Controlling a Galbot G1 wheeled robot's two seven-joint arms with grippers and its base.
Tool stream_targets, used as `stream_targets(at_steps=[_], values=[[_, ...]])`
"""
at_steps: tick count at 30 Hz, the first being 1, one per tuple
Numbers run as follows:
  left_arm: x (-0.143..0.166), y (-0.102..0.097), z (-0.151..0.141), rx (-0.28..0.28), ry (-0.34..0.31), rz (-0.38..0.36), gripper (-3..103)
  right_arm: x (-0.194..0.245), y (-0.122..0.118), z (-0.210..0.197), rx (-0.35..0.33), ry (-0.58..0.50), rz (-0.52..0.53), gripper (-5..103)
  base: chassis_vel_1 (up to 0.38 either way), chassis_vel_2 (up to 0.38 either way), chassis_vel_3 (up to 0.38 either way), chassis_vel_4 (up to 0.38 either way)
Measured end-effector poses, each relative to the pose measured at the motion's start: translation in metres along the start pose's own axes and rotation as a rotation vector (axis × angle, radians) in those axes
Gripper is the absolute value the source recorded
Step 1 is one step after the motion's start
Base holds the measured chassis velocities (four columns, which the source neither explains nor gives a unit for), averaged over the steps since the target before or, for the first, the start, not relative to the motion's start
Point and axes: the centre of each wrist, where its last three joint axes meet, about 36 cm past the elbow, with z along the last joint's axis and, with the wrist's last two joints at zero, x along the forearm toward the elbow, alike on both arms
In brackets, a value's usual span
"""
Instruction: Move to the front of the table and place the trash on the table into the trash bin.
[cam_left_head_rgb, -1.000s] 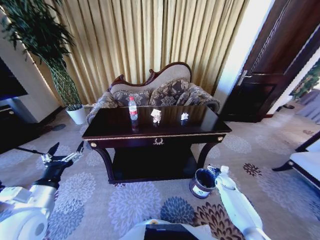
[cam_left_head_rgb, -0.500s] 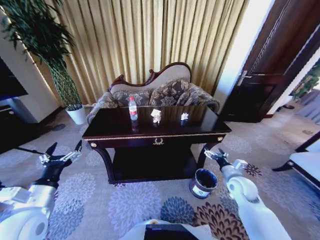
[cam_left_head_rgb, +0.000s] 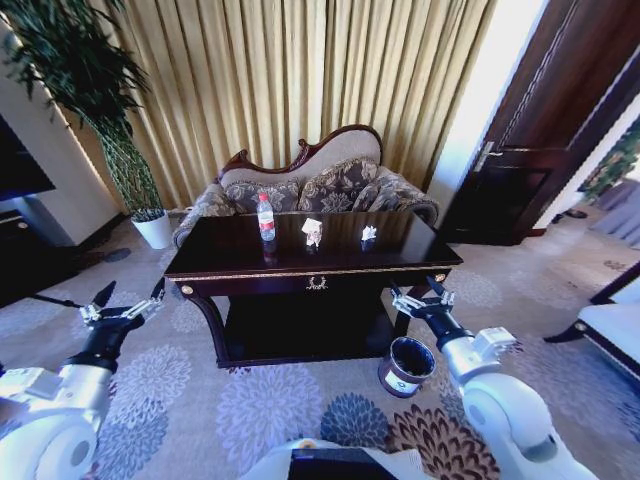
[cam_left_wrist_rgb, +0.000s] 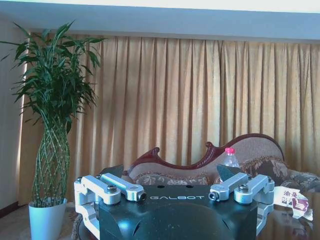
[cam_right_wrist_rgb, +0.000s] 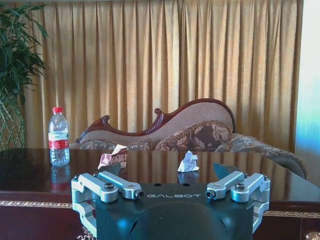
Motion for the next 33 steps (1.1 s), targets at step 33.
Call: stream_targets(at_steps=[33], values=[[-0.002, 0.0, -0.007, -0.029, 0.108, -0.009, 100, -0.005, -0.001, 0.014, -0.008, 0.036, -0.026, 100, -0.104, 0.105, 0.106, -0.1]])
